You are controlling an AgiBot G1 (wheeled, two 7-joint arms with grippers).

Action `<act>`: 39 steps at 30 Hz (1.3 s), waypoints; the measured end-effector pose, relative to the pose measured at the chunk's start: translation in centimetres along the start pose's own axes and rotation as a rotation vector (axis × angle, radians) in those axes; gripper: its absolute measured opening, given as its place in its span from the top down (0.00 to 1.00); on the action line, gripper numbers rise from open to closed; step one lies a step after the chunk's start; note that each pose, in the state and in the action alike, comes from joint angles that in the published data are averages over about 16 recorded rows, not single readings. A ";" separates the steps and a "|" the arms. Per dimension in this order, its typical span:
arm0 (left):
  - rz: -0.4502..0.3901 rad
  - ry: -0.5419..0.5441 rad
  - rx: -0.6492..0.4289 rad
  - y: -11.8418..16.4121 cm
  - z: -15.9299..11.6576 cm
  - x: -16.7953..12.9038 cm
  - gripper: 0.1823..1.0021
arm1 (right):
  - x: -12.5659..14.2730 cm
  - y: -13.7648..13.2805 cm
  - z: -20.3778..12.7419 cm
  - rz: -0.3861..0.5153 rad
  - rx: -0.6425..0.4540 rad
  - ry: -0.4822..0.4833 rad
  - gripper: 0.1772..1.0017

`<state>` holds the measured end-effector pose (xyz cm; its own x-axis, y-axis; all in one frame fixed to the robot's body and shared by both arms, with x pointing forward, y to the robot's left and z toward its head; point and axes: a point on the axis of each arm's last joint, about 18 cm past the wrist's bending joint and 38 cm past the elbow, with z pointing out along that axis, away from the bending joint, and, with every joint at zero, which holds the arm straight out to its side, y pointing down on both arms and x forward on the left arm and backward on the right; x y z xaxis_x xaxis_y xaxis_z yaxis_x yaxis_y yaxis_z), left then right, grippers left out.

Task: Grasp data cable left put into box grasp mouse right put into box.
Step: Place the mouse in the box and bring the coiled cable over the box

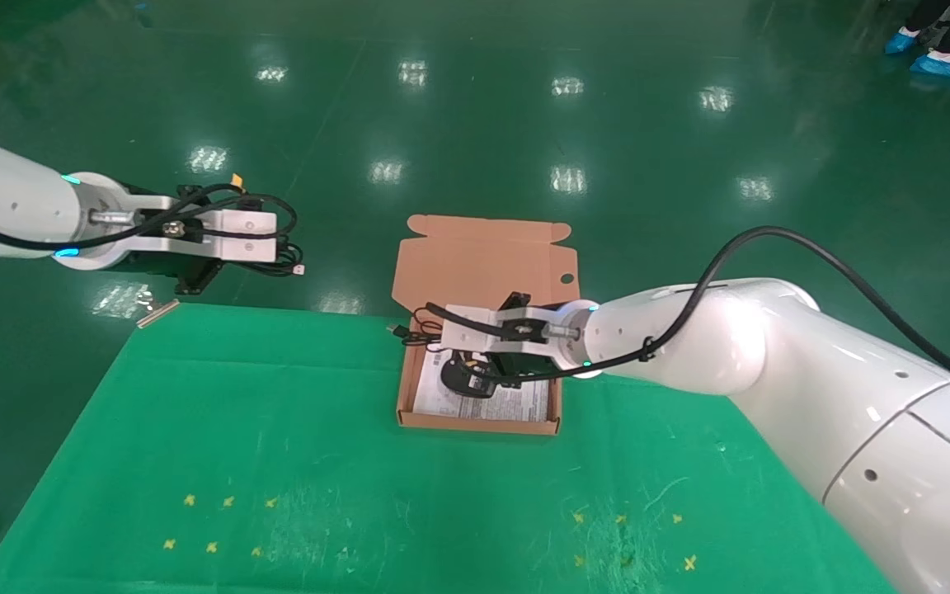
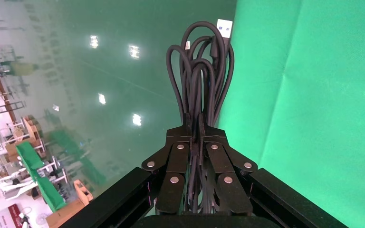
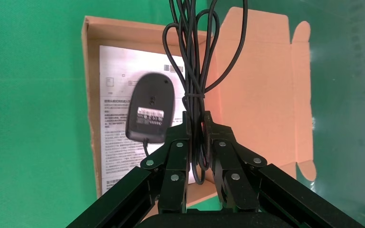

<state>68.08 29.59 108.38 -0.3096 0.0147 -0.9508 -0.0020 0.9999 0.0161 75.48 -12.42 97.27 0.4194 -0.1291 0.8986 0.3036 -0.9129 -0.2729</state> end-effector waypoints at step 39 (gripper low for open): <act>0.062 0.017 0.416 -19.7 10.0 10.5 0.98 | 5.3 10.8 -18.3 -0.012 -0.183 0.173 0.22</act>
<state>74.37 10.07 95.00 -0.3126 0.0782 -0.9467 0.4000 0.9148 -0.0565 65.33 -30.03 105.38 0.2592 -0.1680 0.9511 0.1409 -0.9676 -0.2093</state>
